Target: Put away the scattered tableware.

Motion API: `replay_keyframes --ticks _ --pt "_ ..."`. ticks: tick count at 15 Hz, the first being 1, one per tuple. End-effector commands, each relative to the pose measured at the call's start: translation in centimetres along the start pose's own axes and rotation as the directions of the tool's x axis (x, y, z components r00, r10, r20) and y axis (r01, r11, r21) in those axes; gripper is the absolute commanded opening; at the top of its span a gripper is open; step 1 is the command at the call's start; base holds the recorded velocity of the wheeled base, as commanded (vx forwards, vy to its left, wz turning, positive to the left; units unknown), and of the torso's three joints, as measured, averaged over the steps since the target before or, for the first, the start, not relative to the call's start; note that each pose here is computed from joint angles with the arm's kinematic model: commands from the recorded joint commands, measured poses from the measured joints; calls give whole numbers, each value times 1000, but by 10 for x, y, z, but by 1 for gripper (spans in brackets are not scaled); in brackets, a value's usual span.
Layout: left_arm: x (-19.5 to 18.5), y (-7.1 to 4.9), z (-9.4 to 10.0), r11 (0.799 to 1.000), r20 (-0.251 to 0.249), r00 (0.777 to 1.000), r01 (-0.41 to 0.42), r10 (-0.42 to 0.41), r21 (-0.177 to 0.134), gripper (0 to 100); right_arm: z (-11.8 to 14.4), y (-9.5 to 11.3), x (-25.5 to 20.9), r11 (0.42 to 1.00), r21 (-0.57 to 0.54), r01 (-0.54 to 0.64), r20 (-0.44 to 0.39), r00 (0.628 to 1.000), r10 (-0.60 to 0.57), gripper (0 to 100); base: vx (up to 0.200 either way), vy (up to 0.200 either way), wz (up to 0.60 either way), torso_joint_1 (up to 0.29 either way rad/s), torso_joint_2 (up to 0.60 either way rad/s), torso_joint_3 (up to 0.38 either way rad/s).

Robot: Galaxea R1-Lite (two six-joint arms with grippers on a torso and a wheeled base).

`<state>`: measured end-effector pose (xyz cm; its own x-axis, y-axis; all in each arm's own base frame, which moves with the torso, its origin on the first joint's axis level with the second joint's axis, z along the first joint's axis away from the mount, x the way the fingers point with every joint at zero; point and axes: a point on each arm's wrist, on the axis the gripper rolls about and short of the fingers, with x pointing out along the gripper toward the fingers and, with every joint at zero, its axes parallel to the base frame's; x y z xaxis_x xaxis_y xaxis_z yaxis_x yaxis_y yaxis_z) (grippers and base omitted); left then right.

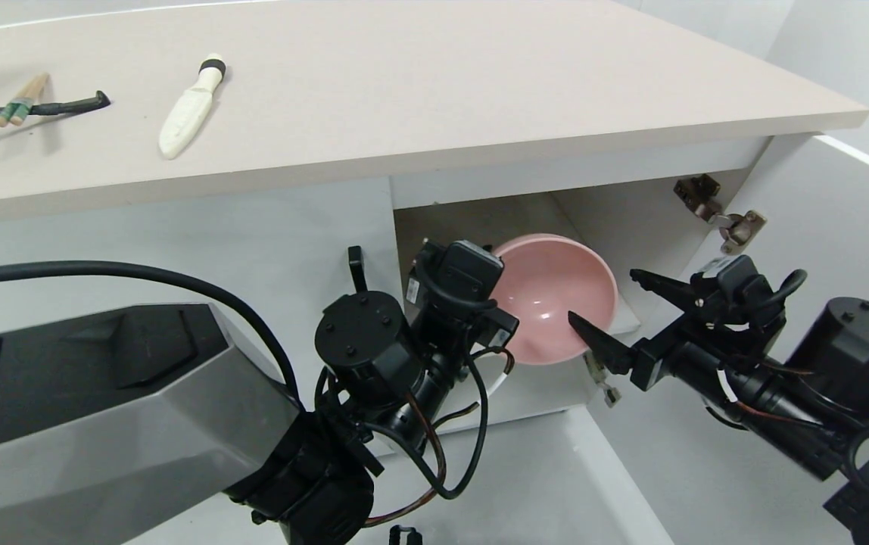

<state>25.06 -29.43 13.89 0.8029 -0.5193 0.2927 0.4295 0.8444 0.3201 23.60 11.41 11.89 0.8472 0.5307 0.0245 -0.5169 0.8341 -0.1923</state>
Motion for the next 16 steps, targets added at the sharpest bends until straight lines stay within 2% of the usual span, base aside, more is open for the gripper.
replay_keyframes --ticks 1,4,7,13,14,16 --pt "1 1 2 1000 7 1000 -4 4 -2 0 2 0 0 1000 9 4 7 1000 -4 100 0 0 0 0 0 0" --pt "5 0 3 1000 20 1000 -10 10 -7 0 1 -4 2 1000 16 21 8 1000 -22 100 0 0 0 0 0 0" --pt "12 -6 -10 1000 8 1000 -9 9 0 0 0 -14 11 995 42 86 14 996 -87 100 0 0 0 0 0 0" --pt "18 -13 -20 1000 3 1000 -7 7 8 0 -7 -18 22 994 43 98 1 995 -98 100 0 0 0 0 0 0" --pt "20 -12 -19 1000 9 1000 -11 11 5 0 -7 -18 22 994 43 96 1 995 -97 0 0 0 0 0 0 0" --pt "22 -11 -18 1000 17 1000 -16 16 2 0 -8 -18 21 994 43 98 -2 995 -98 0 0 0 0 0 0 0"
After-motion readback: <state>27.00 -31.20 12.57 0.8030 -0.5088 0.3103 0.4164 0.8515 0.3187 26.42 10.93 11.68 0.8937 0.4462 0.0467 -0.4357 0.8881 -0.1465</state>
